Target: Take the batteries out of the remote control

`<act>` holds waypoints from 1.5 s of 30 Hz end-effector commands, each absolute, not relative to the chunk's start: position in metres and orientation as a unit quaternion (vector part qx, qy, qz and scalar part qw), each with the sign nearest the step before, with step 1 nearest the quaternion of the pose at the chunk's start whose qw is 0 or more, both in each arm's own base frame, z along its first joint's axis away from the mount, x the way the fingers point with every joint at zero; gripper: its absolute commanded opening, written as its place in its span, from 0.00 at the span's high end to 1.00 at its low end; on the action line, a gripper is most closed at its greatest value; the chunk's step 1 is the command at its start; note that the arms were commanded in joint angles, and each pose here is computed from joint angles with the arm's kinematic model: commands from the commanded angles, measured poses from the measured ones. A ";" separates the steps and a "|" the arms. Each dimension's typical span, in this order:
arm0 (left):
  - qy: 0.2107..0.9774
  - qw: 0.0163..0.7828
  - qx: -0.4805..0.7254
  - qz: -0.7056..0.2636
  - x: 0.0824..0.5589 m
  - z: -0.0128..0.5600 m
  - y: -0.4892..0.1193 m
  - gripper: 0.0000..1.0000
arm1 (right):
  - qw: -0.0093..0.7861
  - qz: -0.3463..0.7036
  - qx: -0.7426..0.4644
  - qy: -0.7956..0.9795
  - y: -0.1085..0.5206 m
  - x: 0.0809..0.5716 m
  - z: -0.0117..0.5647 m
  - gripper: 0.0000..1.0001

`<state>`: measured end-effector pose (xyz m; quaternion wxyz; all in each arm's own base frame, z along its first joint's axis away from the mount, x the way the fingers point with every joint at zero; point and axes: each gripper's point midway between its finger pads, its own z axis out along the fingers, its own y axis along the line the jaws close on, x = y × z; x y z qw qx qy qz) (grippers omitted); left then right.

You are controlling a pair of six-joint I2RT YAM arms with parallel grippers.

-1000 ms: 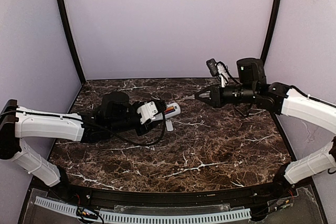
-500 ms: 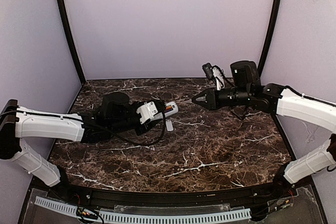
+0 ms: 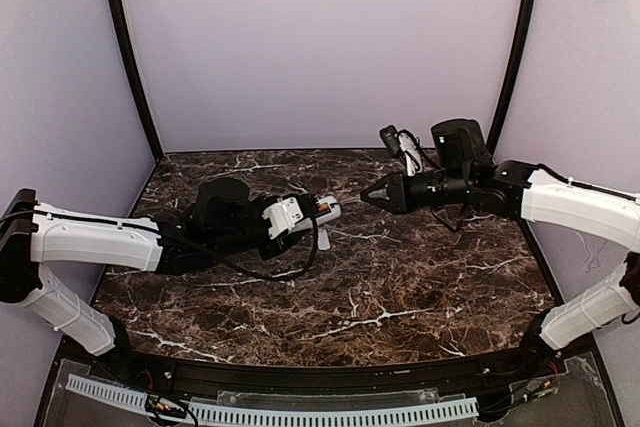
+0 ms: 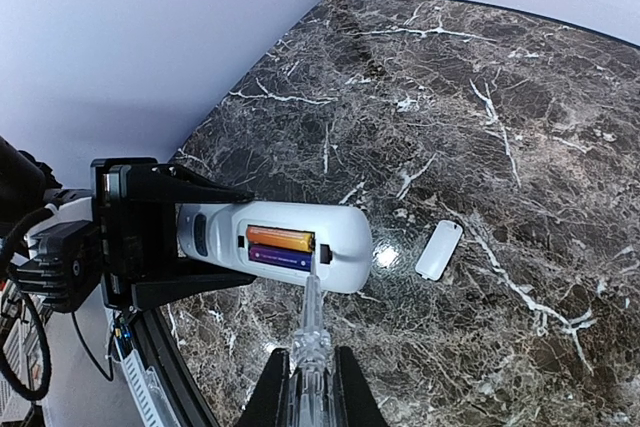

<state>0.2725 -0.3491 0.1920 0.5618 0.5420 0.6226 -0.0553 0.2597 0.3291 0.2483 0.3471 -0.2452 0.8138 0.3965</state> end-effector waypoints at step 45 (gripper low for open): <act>0.617 0.580 0.531 -0.031 0.273 0.197 -0.356 1.00 | 0.358 0.416 -0.236 0.802 0.341 0.264 0.256 1.00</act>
